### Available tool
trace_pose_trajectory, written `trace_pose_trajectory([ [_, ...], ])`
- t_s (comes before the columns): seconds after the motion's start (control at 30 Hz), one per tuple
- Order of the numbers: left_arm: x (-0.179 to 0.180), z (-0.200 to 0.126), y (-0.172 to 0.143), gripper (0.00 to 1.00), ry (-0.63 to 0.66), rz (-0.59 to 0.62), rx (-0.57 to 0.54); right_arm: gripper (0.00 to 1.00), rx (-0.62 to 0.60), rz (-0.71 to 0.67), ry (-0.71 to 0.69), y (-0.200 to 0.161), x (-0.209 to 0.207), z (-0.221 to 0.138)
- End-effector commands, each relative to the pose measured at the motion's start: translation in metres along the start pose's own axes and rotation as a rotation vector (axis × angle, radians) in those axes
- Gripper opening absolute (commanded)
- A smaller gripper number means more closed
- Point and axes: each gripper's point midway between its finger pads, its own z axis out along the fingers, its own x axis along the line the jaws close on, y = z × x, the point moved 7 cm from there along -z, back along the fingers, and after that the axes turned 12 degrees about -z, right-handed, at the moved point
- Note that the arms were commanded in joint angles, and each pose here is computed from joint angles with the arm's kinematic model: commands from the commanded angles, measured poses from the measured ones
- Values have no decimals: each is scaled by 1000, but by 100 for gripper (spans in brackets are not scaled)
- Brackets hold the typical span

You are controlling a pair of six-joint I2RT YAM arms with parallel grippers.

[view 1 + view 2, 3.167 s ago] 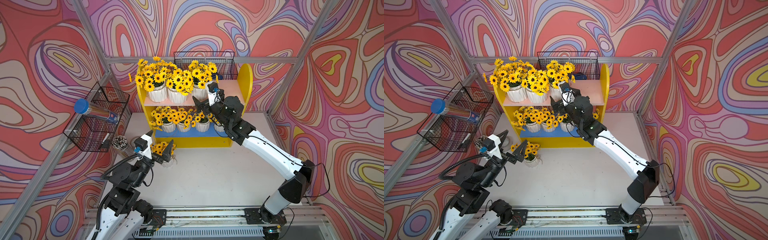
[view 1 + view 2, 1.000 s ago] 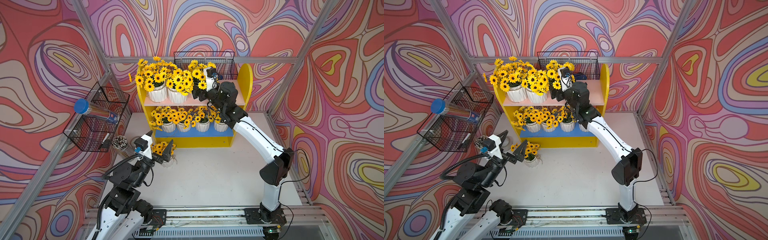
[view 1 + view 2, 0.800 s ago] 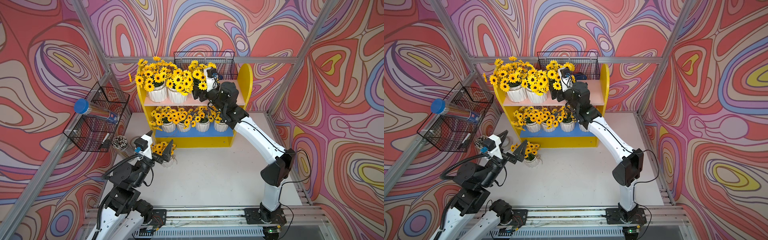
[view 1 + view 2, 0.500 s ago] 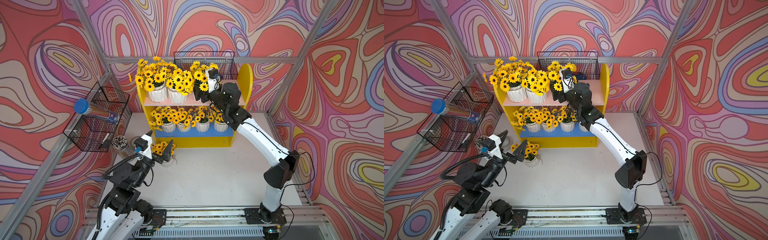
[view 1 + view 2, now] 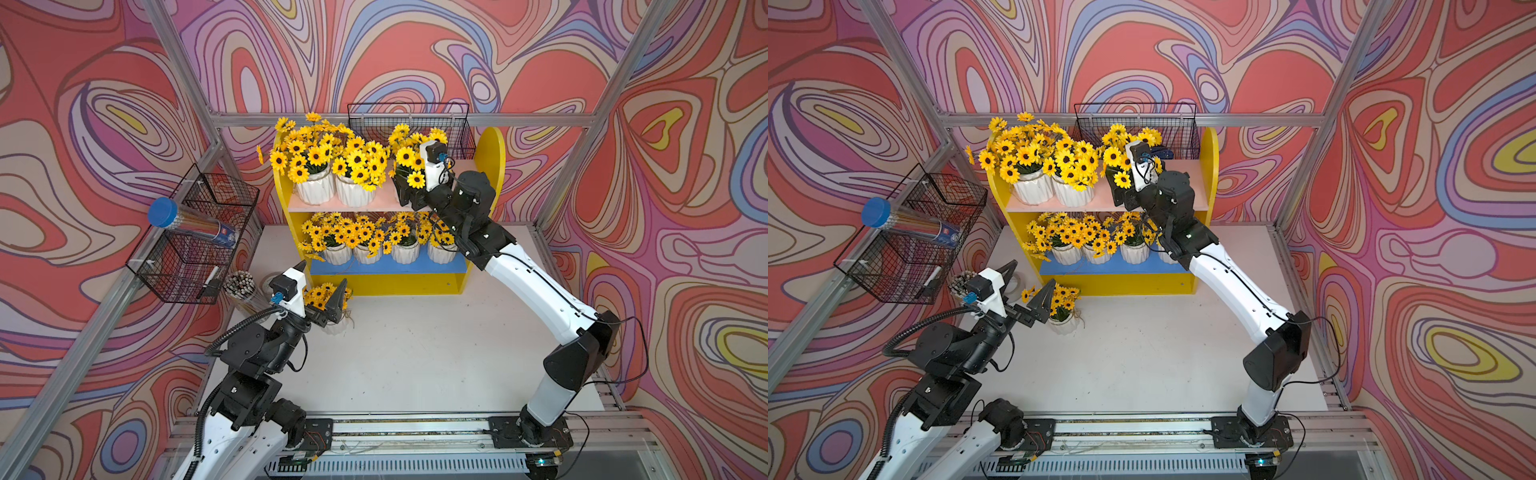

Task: Take the sunflower pots off the shelves
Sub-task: Pick up the sunflower pot from the shelf.

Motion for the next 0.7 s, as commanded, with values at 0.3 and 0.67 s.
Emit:
trace_pose_trajectory([
  [0.3,-2,2,1,100,-14,7,-11,0,-151,-7,-90,54,-26,-44],
  [0.67,-2,6,-1,100,-21,-1,2,0,-142,-9,-116,51,-30,-75],
])
